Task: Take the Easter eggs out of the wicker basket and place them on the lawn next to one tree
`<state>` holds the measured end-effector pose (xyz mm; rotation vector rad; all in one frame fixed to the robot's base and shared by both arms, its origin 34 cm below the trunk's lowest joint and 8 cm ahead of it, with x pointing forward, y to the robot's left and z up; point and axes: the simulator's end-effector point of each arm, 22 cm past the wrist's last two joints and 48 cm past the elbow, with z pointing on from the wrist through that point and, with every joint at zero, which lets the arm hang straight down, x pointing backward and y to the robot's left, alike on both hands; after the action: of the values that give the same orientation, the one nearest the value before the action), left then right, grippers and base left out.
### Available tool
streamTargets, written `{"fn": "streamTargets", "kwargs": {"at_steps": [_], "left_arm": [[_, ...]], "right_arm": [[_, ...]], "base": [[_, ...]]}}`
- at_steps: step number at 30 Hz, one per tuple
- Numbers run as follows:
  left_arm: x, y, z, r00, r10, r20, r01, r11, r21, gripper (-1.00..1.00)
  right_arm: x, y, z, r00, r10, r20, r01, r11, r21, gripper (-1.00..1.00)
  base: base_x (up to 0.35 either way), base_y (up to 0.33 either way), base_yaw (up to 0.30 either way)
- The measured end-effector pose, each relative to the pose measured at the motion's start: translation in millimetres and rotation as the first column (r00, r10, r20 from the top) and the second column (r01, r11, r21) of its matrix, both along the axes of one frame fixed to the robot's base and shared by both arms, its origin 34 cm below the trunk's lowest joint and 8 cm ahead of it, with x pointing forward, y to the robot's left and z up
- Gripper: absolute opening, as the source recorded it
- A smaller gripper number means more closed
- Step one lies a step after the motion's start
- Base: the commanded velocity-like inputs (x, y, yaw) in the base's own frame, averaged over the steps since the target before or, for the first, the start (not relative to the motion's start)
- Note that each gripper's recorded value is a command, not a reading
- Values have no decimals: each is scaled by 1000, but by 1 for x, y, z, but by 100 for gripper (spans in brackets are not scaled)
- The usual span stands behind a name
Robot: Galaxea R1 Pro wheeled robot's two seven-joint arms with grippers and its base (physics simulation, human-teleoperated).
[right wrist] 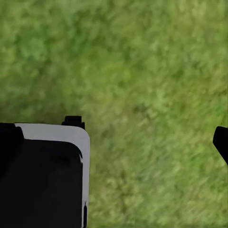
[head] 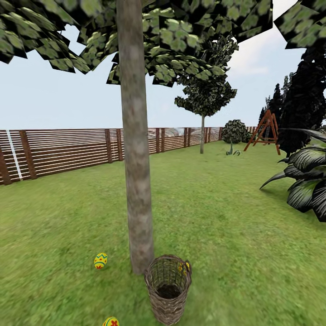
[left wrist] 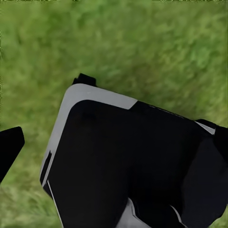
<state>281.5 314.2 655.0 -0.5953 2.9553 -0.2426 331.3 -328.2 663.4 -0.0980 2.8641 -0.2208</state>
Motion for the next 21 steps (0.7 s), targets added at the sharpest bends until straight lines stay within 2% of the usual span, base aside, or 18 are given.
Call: {"fn": "streamTargets", "kwargs": {"at_steps": [4, 7, 10, 21], "left_arm": [[3, 2, 0, 1000, 0, 16, 0, 1000, 8, 100], [5, 0, 0, 1000, -2, 26, 2, 1000, 10, 100], [7, -12, -1, 1000, -7, 30, 7, 1000, -3, 100], [7, -18, -1, 999, -10, 31, 10, 1000, -10, 100]], "right_arm": [[0, 0, 0, 1000, 0, -1, 0, 1000, 1, 100], [0, 0, 0, 1000, 0, -1, 0, 1000, 1, 100], [0, 0, 0, 1000, 0, -1, 0, 1000, 1, 100], [0, 1, 0, 1000, -1, -1, 1, 1000, 2, 100]], "base": [[-190, 0, 3], [-321, 0, 0], [-340, 0, 0], [-342, 0, 0]]}}
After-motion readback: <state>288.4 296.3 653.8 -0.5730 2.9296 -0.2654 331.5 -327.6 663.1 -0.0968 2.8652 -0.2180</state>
